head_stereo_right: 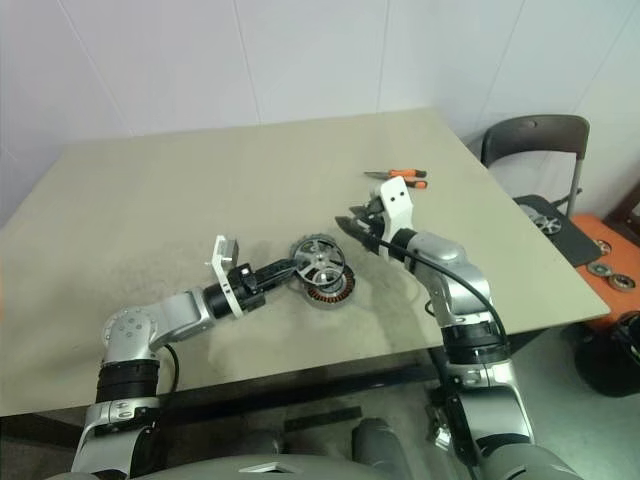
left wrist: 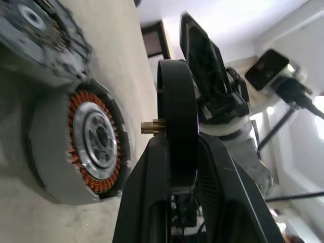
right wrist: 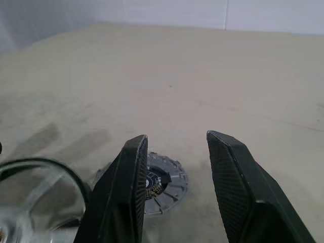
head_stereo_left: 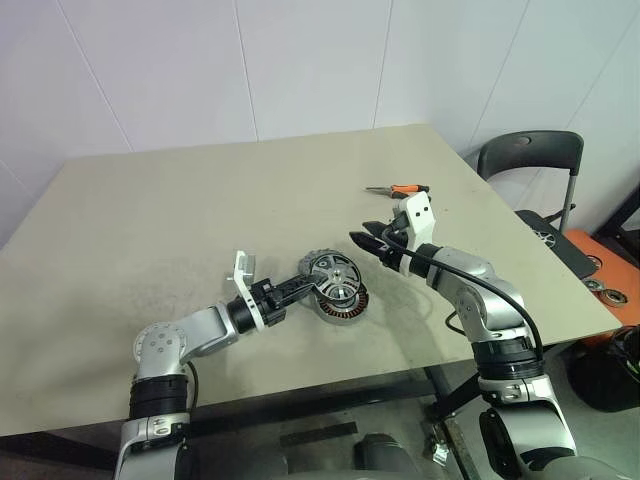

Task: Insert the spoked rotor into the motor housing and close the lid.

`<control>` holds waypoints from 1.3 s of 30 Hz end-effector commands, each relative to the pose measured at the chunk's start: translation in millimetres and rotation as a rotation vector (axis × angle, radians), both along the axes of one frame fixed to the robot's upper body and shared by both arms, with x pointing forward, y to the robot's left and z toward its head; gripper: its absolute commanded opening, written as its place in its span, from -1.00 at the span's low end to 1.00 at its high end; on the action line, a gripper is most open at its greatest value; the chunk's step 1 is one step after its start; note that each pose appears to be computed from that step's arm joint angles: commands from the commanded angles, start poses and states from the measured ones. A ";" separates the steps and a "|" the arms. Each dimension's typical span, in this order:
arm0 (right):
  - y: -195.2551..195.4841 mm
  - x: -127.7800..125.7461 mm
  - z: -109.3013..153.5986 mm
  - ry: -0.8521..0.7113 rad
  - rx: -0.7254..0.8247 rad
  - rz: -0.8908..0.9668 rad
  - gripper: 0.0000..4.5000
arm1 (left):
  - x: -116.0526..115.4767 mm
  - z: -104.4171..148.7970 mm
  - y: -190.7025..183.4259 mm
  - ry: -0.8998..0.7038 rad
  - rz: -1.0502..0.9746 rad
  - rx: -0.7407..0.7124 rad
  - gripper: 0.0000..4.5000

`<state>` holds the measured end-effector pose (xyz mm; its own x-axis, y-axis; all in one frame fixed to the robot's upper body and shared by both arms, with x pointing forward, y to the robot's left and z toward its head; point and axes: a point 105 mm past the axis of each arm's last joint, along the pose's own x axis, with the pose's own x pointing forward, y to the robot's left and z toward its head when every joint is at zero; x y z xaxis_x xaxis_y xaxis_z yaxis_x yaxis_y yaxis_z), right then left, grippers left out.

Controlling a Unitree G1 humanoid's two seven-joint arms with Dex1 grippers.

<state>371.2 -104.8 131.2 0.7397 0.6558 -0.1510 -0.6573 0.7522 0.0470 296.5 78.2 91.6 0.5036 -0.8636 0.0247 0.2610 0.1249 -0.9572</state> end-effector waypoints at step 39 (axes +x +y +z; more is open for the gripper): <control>4.2 -8.5 4.7 -0.062 -0.039 0.003 -0.13 | 19.5 -25.5 -16.7 0.065 -0.001 -0.004 -0.72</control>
<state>362.4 -104.9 115.6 0.7425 0.6407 -0.1951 -0.6497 0.7598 0.0227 316.5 61.2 63.6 0.5041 -0.8633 -0.0237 0.1836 0.1339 -0.9738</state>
